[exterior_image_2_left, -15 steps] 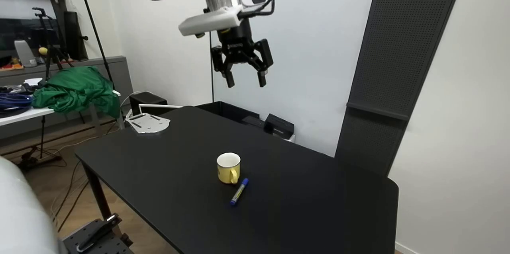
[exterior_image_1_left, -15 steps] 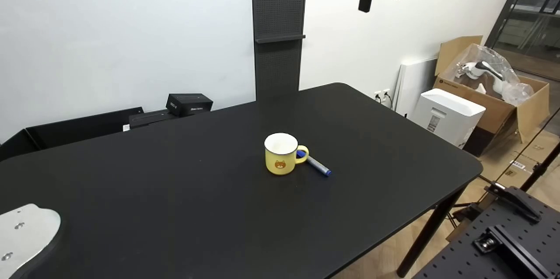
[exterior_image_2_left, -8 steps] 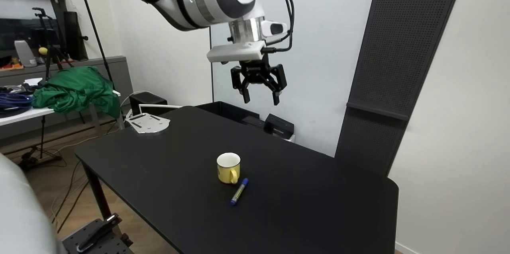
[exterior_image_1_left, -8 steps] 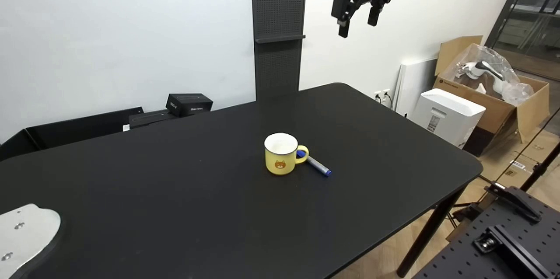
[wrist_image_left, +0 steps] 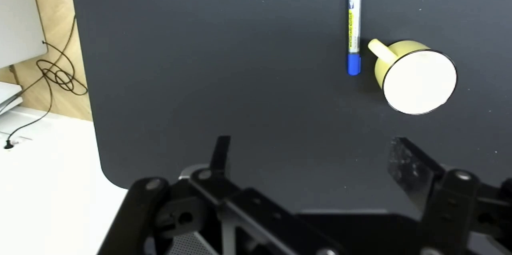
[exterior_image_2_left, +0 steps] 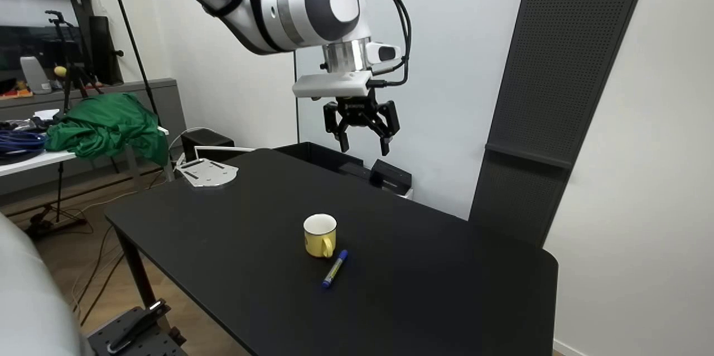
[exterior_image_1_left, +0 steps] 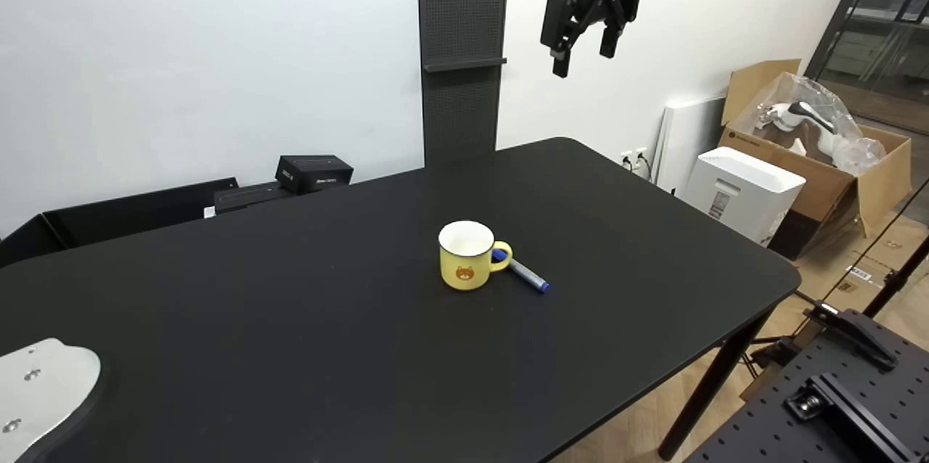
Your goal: Put the marker in the cup
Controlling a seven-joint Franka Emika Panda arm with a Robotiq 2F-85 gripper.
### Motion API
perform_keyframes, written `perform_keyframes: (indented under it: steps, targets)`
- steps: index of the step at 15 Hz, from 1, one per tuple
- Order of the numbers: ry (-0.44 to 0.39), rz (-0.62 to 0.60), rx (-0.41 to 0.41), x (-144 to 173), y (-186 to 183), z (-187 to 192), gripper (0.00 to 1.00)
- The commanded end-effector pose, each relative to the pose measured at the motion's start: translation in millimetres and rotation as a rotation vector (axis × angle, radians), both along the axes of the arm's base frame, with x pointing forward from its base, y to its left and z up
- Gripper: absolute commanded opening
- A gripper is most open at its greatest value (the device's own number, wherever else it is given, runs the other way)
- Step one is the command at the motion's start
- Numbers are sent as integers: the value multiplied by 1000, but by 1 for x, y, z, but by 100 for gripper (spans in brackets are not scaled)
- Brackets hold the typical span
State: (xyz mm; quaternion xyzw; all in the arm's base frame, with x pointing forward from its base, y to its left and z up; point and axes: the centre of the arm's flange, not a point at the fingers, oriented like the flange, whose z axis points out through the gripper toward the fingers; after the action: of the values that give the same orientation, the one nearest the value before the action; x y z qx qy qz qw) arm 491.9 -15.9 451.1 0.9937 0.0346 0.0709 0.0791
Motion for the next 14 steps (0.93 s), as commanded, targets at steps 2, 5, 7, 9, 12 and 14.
perform_keyframes:
  steps: [2,5,7,9,12,14]
  targets:
    - [-21,22,1,-2,16,-47,100]
    - [13,44,21,-10,21,-82,100]
    - [57,57,42,-18,24,-107,100]
    - [109,80,60,-27,27,-130,100]
    - [182,103,97,-39,35,-159,100]
    - [185,95,81,-38,35,-156,100]
